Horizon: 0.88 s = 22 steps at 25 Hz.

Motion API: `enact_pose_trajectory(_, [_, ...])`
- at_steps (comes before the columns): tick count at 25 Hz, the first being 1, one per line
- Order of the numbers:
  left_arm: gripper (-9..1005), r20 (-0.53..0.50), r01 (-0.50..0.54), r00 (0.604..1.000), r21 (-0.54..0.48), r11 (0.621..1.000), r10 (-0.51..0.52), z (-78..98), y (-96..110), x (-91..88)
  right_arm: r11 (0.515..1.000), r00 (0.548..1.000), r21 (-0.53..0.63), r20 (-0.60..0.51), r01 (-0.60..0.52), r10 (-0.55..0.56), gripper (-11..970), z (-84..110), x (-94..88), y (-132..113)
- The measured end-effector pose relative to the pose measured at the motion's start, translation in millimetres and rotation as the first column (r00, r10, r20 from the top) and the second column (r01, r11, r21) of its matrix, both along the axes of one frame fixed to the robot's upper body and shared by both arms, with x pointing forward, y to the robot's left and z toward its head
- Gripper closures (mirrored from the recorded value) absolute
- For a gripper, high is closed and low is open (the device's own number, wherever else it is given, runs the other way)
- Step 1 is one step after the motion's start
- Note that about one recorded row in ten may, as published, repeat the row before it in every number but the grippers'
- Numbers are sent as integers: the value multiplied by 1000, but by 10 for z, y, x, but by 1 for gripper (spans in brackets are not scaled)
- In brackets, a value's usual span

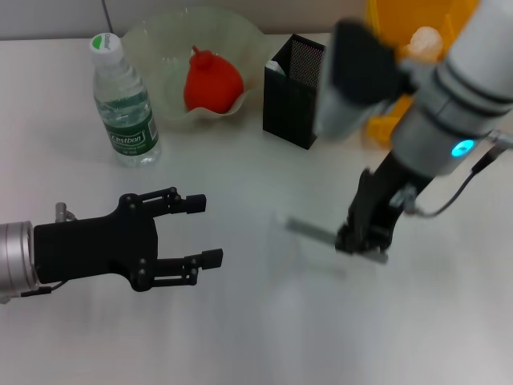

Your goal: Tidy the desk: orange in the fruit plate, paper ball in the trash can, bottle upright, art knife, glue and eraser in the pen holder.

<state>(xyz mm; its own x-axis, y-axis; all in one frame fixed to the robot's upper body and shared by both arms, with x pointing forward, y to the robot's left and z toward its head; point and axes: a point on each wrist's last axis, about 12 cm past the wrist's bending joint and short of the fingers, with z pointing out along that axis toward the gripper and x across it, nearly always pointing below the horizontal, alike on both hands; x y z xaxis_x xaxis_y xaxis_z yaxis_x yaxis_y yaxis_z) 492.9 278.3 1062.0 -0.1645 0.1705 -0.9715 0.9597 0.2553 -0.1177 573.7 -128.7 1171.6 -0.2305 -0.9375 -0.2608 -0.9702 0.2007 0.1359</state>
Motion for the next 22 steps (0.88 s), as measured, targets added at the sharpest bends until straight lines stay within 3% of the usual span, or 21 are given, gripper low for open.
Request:
enact_pose_trajectory(5, [194,6,-5,1000,-2,1000,5,4,7,3,961,985,245,83,126,-150,828,255,193,-453])
enact_pose_trajectory(8, [194,12,0,1000,-4,1000,0,13,-5,14,882,964,440,112,169,-240,832,353,278,-686])
enact_pose_trajectory(12, [194,17,3,1000,-4,1000,-3,22,-18,30,764,929,616,135,194,-345,833,396,354,-882])
enact_pose_trajectory(16, [194,25,0,1000,-2,1000,0,29,-22,48,638,872,745,163,198,-462,834,331,448,-999])
enact_pose_trajectory(22, [194,30,-11,999,5,1000,11,29,-22,74,566,813,796,174,216,-555,835,195,572,-1009])
